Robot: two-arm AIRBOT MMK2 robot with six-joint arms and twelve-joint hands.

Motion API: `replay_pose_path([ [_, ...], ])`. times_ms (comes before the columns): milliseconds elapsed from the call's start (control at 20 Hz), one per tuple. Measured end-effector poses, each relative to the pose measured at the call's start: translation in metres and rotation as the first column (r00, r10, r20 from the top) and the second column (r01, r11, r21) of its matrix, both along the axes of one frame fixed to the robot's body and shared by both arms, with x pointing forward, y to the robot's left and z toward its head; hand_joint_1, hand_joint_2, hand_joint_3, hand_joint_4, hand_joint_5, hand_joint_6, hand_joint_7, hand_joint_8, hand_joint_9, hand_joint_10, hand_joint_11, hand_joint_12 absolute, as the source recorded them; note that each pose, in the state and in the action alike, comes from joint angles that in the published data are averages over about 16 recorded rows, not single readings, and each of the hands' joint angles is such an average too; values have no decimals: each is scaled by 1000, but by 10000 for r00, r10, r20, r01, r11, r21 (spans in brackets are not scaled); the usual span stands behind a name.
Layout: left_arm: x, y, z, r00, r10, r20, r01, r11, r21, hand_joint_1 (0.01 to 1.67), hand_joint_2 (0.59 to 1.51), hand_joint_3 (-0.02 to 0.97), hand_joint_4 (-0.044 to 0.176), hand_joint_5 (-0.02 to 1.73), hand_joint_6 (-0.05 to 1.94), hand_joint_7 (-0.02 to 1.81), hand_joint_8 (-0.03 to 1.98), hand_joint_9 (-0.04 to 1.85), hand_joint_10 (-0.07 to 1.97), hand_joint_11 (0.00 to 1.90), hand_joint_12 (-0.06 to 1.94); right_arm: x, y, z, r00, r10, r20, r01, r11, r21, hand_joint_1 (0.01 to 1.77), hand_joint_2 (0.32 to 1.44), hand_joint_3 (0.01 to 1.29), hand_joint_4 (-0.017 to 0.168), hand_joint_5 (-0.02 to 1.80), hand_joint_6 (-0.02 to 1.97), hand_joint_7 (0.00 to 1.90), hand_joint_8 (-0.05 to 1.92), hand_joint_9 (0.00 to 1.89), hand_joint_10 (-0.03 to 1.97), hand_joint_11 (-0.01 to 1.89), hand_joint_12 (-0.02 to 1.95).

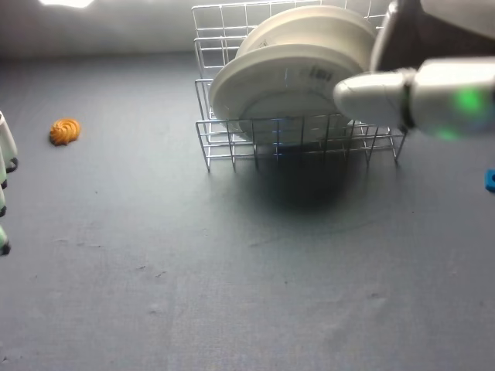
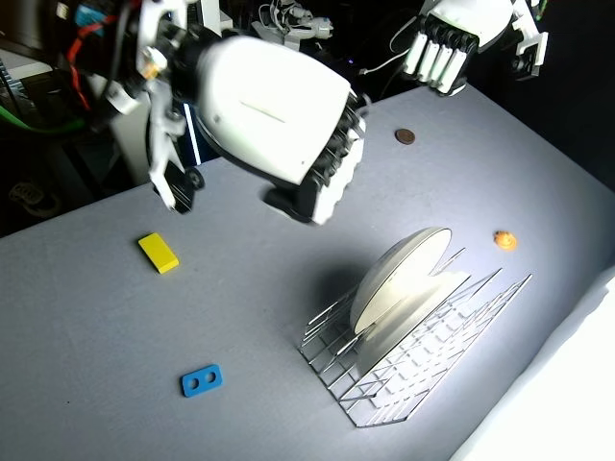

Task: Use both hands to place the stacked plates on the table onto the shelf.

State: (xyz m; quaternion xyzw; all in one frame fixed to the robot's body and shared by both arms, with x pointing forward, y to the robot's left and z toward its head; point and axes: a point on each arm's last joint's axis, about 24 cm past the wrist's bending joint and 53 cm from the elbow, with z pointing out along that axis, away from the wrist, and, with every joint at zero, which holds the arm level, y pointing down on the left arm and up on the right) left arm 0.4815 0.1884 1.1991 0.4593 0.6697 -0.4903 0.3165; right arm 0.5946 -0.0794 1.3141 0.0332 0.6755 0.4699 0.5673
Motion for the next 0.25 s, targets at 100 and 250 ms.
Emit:
replay_pose_path([
  [100,0,1,0,10000,-6,-3,6,10000,10,366,1260,5,93,1203,1627,1402,1709,1389,1765,1309,1892,-7,-1,-1,10000,28,13,-28,10000,-93,368,1244,11,97,1265,1771,1354,1760,1347,1864,1368,1895],
  [250,0,1,0,10000,-15,-9,15,10000,21,458,1274,2,121,1328,1875,1534,1918,1574,1920,1555,1915,-17,-2,-2,10000,89,44,-88,9997,-219,384,1289,11,128,1366,1913,1433,1898,1459,1914,1547,1909],
])
